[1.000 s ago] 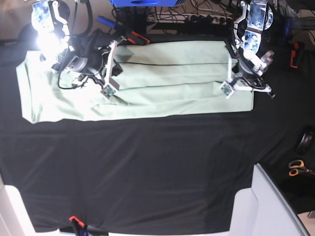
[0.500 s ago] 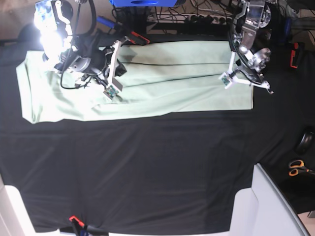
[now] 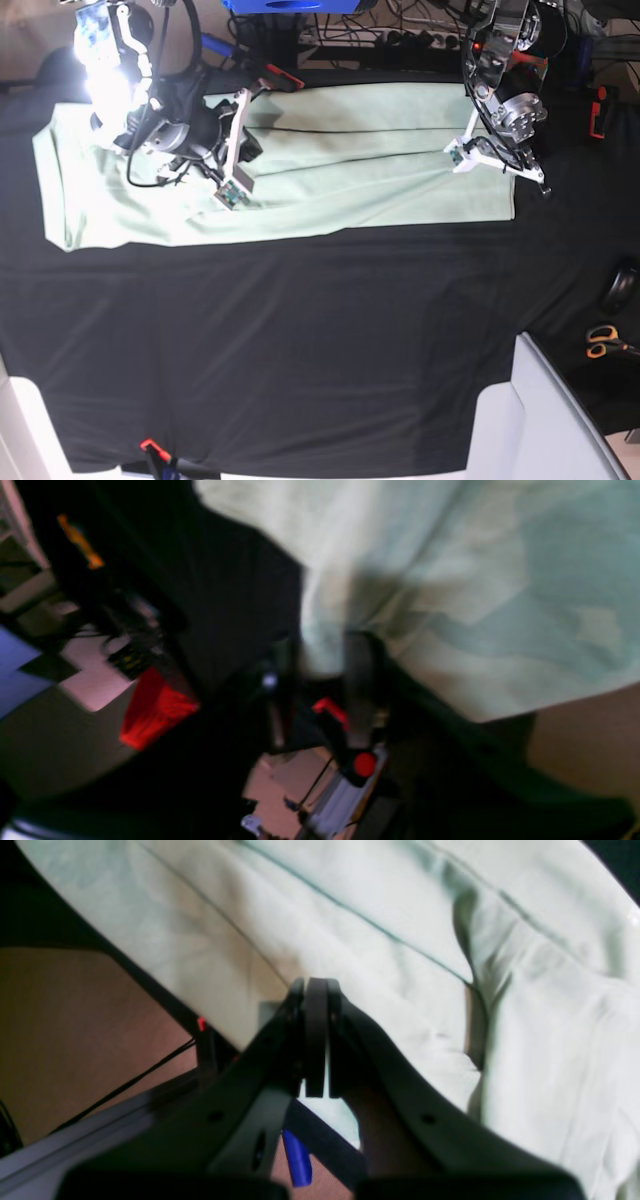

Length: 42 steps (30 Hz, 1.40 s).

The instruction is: Fold the T-shirt properly

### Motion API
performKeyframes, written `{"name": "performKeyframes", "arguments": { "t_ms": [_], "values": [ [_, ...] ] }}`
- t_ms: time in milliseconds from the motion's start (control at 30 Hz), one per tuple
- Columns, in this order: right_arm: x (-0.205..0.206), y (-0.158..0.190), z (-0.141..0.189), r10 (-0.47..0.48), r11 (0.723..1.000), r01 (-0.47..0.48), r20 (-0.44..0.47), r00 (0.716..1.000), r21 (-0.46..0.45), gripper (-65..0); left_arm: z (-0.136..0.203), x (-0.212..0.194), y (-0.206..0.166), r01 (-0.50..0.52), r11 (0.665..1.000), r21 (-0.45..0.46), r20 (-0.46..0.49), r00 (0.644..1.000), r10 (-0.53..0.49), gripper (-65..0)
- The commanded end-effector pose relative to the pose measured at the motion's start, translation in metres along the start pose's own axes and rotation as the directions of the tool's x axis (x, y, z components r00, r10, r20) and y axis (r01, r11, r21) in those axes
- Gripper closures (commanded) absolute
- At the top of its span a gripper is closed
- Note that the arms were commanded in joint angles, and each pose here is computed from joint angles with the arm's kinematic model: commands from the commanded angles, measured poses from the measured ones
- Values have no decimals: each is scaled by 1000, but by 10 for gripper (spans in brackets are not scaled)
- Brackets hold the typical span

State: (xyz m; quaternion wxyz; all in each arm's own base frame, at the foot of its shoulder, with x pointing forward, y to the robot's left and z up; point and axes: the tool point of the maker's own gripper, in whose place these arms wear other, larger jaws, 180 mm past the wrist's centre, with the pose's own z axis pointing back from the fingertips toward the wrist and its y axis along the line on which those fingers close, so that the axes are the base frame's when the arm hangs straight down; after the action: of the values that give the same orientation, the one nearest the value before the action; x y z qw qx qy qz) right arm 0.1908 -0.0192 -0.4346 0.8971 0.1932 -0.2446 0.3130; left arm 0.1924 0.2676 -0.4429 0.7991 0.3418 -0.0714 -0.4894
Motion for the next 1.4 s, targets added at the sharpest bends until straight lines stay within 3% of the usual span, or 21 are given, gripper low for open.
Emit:
{"name": "performKeyframes", "arguments": {
  "t_ms": [0,100,367,500,633,700,767,800,967,1233,1367],
  "values": [
    [20,-3,6,14,1000,-13,63,998,-9,0,1,-6,12,8,999,44,-22,1000,-7,-233],
    [32,-4,13,35,999,-33,97,995,-24,0,2,-7,17,13,998,62,-27,1000,-12,-296],
    [69,-26,22,101,992,-90,125,987,-85,0,46,24,58,-131,978,164,111,987,114,-296],
    [75,-32,20,106,991,-95,126,986,-90,0,55,46,56,-168,975,146,168,975,143,-296],
    [69,-42,6,82,994,-75,88,993,-79,0,29,67,41,-175,982,72,138,977,164,-287],
    [71,-42,-2,67,996,-61,85,994,-66,0,15,75,34,-176,984,36,124,978,170,-217],
    [77,-44,-4,66,996,-61,87,994,-65,0,8,89,30,-196,981,-6,155,969,195,-52],
    [78,-44,-5,66,996,-60,88,994,-65,0,7,94,29,-210,977,-25,167,963,212,0],
    [88,-50,-3,78,995,-71,103,992,-77,0,-1,103,22,-245,965,-96,181,949,259,0],
    [84,-58,-16,56,997,-52,72,996,-62,0,-24,74,19,-295,949,-116,87,948,305,0],
    [91,-52,-19,49,998,-44,103,993,-47,0,-42,62,17,-319,938,-135,82,940,332,0]
  ]
}}
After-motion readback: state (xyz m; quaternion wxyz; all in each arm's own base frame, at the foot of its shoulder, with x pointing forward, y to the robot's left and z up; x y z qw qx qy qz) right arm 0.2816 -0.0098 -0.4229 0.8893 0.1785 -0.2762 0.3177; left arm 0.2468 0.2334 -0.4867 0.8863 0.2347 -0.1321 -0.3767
